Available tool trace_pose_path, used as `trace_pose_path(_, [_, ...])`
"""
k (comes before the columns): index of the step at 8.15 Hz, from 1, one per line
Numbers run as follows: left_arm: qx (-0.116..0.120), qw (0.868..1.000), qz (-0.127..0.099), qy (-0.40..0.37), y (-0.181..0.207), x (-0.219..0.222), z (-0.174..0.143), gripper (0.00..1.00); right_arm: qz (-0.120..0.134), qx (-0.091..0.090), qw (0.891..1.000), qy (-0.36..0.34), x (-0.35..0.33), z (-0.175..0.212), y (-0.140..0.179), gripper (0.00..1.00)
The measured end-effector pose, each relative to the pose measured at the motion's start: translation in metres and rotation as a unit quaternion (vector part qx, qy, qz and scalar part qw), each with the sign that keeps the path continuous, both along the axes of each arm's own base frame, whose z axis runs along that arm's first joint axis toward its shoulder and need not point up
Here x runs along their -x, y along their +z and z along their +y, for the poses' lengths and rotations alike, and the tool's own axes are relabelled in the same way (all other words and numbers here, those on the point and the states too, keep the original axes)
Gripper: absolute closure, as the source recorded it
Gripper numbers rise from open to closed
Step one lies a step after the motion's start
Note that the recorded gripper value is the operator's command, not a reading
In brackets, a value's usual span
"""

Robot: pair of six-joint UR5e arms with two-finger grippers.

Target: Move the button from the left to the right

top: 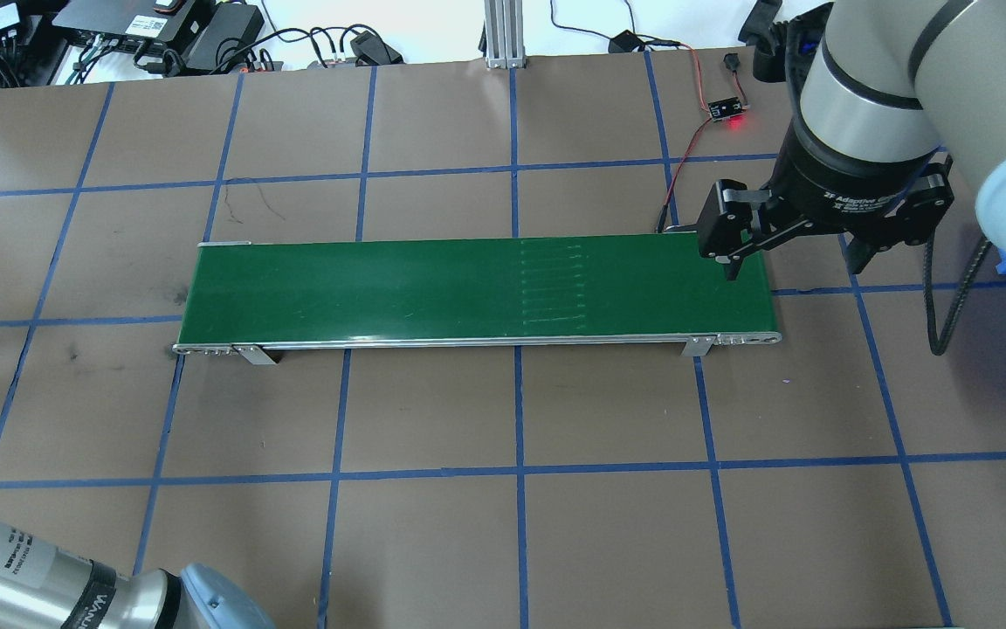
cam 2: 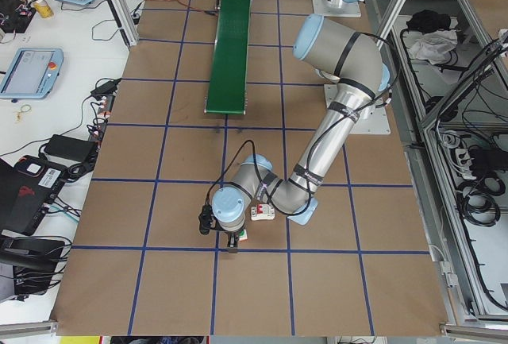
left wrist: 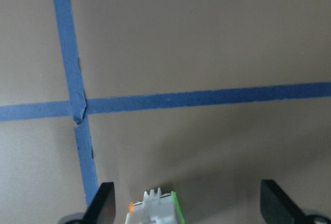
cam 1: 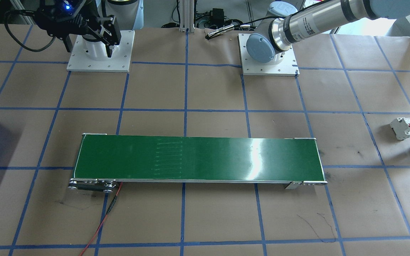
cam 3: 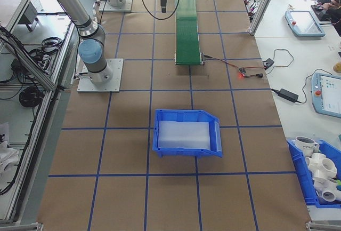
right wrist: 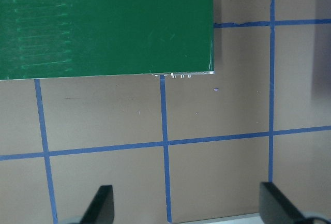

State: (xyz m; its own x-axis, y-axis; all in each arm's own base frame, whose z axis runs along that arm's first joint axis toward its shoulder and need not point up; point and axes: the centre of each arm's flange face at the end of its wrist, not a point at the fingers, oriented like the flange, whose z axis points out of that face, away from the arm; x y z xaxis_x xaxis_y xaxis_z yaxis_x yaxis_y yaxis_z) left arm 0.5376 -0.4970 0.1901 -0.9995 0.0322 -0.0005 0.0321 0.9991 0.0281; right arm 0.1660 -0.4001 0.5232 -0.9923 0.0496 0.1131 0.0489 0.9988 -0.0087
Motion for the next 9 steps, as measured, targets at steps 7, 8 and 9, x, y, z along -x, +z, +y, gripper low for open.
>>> trace_pose_path(7, [0.003, 0.998, 0.003, 0.07, 0.002, -0.009, 0.015, 0.39, 0.0, -0.003, 1.0, -0.001, 0.0, 0.001, -0.001, 0.0])
trace_pose_path(8, [0.002, 0.997, 0.006, 0.075, -0.002, -0.009, 0.014, 0.6, 0.0, -0.004, 1.0, -0.001, 0.0, 0.001, -0.001, 0.0])
trace_pose_path(9, [0.001, 0.997, 0.008, 0.077, -0.004, -0.009, 0.014, 0.93, 0.001, -0.005, 1.0, -0.001, 0.0, 0.001, -0.001, 0.0])
